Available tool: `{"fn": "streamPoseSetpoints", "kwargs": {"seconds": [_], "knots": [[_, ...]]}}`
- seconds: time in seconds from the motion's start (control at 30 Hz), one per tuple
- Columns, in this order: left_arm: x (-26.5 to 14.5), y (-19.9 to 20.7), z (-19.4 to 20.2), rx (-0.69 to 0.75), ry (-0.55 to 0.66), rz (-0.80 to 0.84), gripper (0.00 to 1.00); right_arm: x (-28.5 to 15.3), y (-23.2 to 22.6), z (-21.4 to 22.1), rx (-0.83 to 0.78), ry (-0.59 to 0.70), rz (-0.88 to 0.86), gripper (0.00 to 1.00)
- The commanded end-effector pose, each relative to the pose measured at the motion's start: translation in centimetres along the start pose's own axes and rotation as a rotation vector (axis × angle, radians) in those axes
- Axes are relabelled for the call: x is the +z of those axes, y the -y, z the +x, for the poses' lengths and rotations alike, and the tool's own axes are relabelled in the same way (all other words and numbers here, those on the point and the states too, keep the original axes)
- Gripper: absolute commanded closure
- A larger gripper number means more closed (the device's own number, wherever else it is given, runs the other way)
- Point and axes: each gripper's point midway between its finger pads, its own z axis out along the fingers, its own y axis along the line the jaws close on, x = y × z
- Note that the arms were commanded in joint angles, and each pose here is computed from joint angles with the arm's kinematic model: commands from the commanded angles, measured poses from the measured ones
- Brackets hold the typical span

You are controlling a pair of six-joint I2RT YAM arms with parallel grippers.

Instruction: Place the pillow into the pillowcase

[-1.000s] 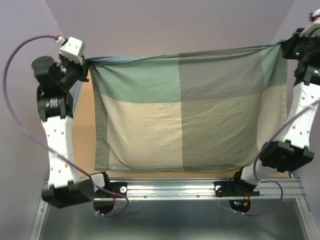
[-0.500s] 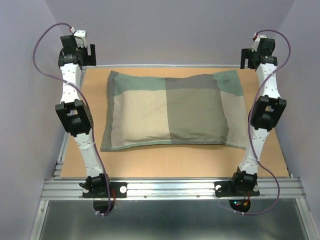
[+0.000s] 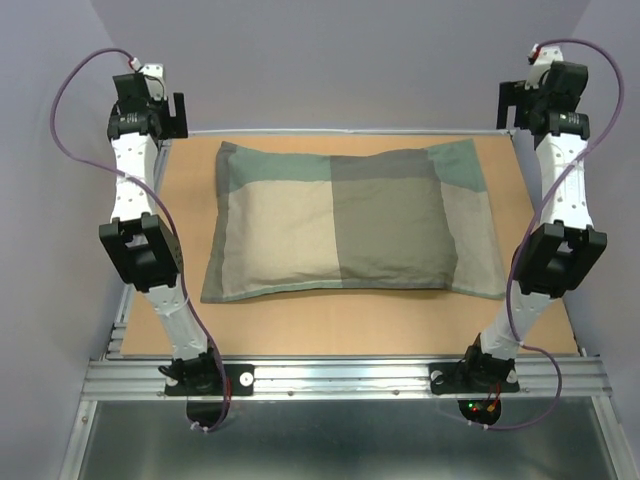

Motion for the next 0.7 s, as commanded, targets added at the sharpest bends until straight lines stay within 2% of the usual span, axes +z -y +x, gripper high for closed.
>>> {"fn": "streamPoseSetpoints", "kwargs": {"seconds": [0.0, 0.1, 0.13, 0.17, 0.2, 0.23, 0.3, 0.47, 0.67], "knots": [[-3.6, 1.5, 0.4, 0.063, 0.013, 0.08, 0.01, -0.6, -4.9, 6.7, 0.058, -0.176, -0.219, 0.0], [-4.7, 2.9, 1.2, 0.091, 0.053, 0.09, 0.01, -2.7, -8.3, 10.2, 0.132, -0.263, -0.362, 0.0], [-4.3, 3.6, 3.4, 0.096, 0.012, 0.093, 0.01, -3.1, -9.3, 10.9, 0.169, -0.283, -0.391, 0.0], [-5.0, 4.3, 2.9, 0.111, 0.045, 0.085, 0.01, -3.9, -10.7, 12.4, 0.192, -0.317, -0.439, 0.0], [-5.2, 4.4, 3.9, 0.114, 0.027, 0.089, 0.01, -4.2, -11.3, 13.1, 0.205, -0.336, -0.456, 0.0], [-4.8, 5.6, 5.6, 0.127, 0.006, 0.112, 0.01, -4.4, -12.0, 13.4, 0.229, -0.345, -0.465, 0.0], [-5.4, 6.4, 5.8, 0.126, 0.032, 0.116, 0.01, -4.7, -13.1, 15.4, 0.258, -0.392, -0.484, 0.0], [-5.5, 9.0, 9.8, 0.129, -0.013, 0.174, 0.01, -5.1, -14.6, 17.3, 0.274, -0.407, -0.491, 0.0], [-6.4, 10.1, 10.2, 0.128, 0.019, 0.207, 0.01, -5.4, -15.0, 17.9, 0.263, -0.412, -0.49, 0.0]]}}
